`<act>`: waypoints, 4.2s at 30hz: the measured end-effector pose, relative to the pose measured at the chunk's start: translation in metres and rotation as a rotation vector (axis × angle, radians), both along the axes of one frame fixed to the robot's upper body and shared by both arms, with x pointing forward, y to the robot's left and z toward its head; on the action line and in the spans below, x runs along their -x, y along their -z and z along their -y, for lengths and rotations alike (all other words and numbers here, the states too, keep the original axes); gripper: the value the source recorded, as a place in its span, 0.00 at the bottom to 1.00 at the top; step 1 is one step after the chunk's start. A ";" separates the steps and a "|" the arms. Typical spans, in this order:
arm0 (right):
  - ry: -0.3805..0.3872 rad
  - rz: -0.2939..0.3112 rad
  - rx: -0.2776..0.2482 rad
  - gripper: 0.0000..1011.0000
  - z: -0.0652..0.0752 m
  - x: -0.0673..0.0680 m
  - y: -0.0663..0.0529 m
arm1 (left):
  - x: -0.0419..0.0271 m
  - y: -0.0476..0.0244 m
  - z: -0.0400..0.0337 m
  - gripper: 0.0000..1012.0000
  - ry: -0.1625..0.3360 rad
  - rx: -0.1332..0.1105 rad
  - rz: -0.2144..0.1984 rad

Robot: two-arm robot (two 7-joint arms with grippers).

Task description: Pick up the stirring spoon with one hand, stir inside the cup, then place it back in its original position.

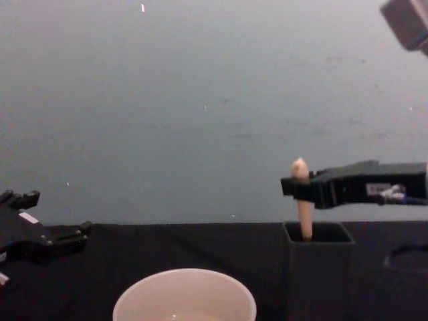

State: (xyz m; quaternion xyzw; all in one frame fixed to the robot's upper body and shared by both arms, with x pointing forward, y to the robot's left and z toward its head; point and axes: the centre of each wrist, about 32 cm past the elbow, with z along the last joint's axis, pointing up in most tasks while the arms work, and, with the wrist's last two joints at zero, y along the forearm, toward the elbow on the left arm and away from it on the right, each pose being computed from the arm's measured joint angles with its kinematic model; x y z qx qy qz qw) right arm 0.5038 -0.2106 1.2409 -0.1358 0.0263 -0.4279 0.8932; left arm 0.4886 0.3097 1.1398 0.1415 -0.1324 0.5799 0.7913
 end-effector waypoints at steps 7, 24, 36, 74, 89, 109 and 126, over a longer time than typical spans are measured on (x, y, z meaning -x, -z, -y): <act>0.005 0.043 -0.050 0.21 0.007 0.004 -0.013 | 0.0000 0.0000 0.0000 0.99 0.000 0.000 0.000; 0.039 0.157 -0.203 0.21 0.010 0.009 -0.037 | 0.0000 0.0000 0.0000 0.99 0.000 0.000 0.000; -0.071 0.204 -0.341 0.21 0.006 0.010 -0.026 | 0.0000 0.0000 0.0000 0.99 0.000 0.000 0.000; -0.348 0.223 -0.386 0.21 -0.033 -0.001 0.077 | 0.0000 0.0000 0.0000 0.99 0.000 0.000 0.000; -0.302 0.243 -0.400 0.21 -0.046 -0.009 0.106 | 0.0000 0.0000 0.0000 0.99 0.000 0.000 0.000; -0.292 0.256 -0.369 0.21 -0.056 -0.013 0.119 | 0.0000 0.0000 0.0000 0.99 0.000 0.000 0.000; -0.288 0.265 -0.358 0.21 -0.048 -0.008 0.117 | 0.0000 0.0000 0.0000 0.99 0.000 0.000 0.000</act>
